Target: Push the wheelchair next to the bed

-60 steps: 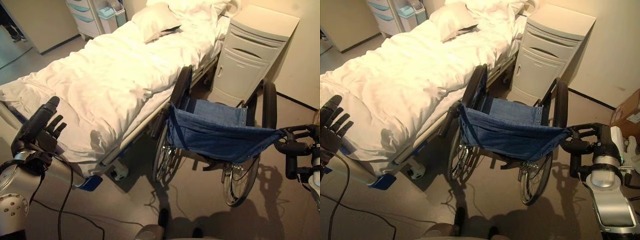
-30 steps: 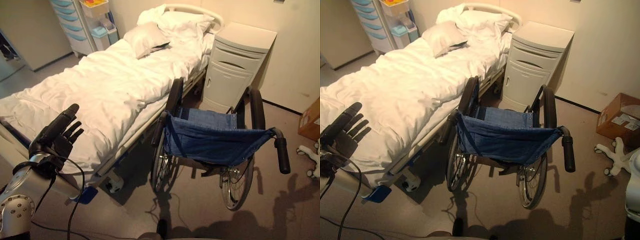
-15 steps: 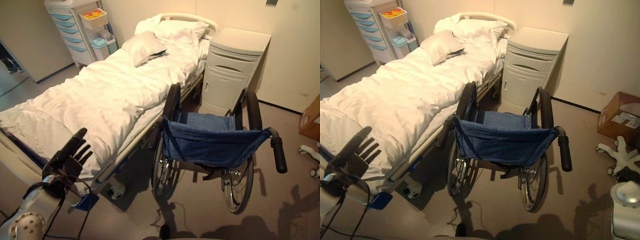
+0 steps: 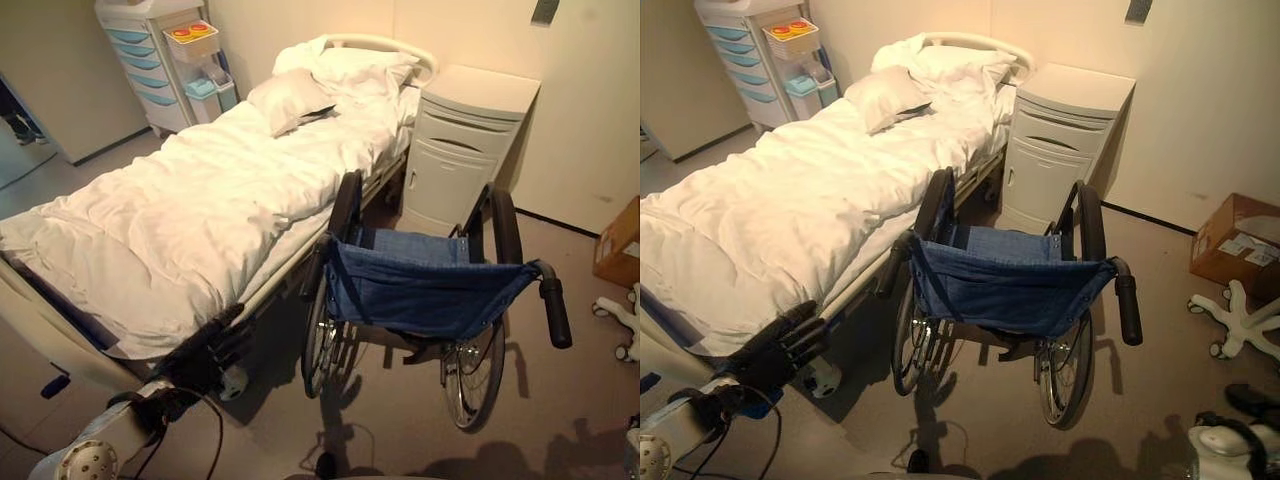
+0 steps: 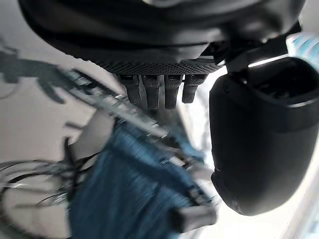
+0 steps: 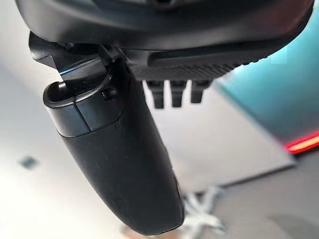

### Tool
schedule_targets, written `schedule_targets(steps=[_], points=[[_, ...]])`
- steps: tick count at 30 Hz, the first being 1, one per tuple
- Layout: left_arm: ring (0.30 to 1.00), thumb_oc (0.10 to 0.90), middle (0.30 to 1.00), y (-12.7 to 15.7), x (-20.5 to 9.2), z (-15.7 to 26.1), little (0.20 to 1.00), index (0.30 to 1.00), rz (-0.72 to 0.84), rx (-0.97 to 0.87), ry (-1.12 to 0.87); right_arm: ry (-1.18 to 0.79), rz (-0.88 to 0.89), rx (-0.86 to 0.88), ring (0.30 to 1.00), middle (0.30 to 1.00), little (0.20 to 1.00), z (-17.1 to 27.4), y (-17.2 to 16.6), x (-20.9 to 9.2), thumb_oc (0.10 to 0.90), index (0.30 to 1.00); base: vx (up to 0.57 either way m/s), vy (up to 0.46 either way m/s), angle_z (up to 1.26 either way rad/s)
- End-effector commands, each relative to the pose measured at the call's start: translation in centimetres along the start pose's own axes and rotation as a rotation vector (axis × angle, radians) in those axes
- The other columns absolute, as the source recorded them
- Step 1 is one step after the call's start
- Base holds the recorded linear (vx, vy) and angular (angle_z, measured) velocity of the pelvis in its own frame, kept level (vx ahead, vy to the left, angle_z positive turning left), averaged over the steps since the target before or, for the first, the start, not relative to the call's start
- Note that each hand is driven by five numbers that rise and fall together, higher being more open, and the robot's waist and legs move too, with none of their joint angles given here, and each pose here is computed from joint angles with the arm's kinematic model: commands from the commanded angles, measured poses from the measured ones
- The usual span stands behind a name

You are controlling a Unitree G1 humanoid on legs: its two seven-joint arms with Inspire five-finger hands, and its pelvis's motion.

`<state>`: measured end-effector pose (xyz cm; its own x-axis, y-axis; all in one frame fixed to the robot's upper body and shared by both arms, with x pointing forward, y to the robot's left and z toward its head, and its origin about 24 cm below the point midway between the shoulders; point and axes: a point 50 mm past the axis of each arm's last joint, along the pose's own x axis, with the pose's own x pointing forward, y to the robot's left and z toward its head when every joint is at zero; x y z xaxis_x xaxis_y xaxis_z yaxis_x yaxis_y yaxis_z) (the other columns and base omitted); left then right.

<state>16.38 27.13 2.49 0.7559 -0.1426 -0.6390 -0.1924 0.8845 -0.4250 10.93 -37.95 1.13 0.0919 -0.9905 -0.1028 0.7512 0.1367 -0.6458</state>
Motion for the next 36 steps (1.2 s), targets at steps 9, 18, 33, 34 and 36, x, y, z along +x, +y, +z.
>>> schedule_targets(steps=[9, 18, 33, 34, 36], points=[[0.9, 0.8, 0.9, 8.2, 0.6, -6.8, 0.9, 0.9, 0.441, -0.101, 0.277, 0.282, 0.167, 0.044, 0.9, 0.9, 0.9, -5.6, 4.0, -1.7, 0.8, 0.9, 0.01, 0.006, 0.03], [0.9, 0.8, 0.9, 8.3, 3.7, -17.1, 0.9, 0.9, 0.482, -0.102, 0.417, 0.593, 0.477, -0.124, 0.9, 0.9, 0.9, -13.4, 7.9, -7.6, 0.8, 0.9, -0.01, 0.006, -0.01], [0.9, 0.8, 0.9, 7.1, 3.9, -22.0, 0.9, 0.9, 0.64, 0.154, 0.578, 0.791, 1.114, -0.292, 0.9, 0.9, 0.9, -19.1, 8.7, -14.9, 0.8, 0.9, -0.02, 0.013, -0.05], [0.9, 0.8, 0.9, 7.0, 3.8, -22.3, 0.9, 0.9, 0.634, 0.152, 0.6, 0.747, 1.147, -0.3, 0.9, 0.9, 0.9, -18.9, 9.0, -15.1, 0.8, 0.9, -0.03, 0.016, -0.18], [0.9, 0.8, 0.9, 6.6, 3.7, -23.0, 0.9, 0.9, 0.616, 0.134, 0.65, 0.771, 1.17, -0.317, 0.9, 0.9, 0.9, -19.2, 8.8, -15.4, 0.8, 0.9, -0.03, 0.01, -0.15]])
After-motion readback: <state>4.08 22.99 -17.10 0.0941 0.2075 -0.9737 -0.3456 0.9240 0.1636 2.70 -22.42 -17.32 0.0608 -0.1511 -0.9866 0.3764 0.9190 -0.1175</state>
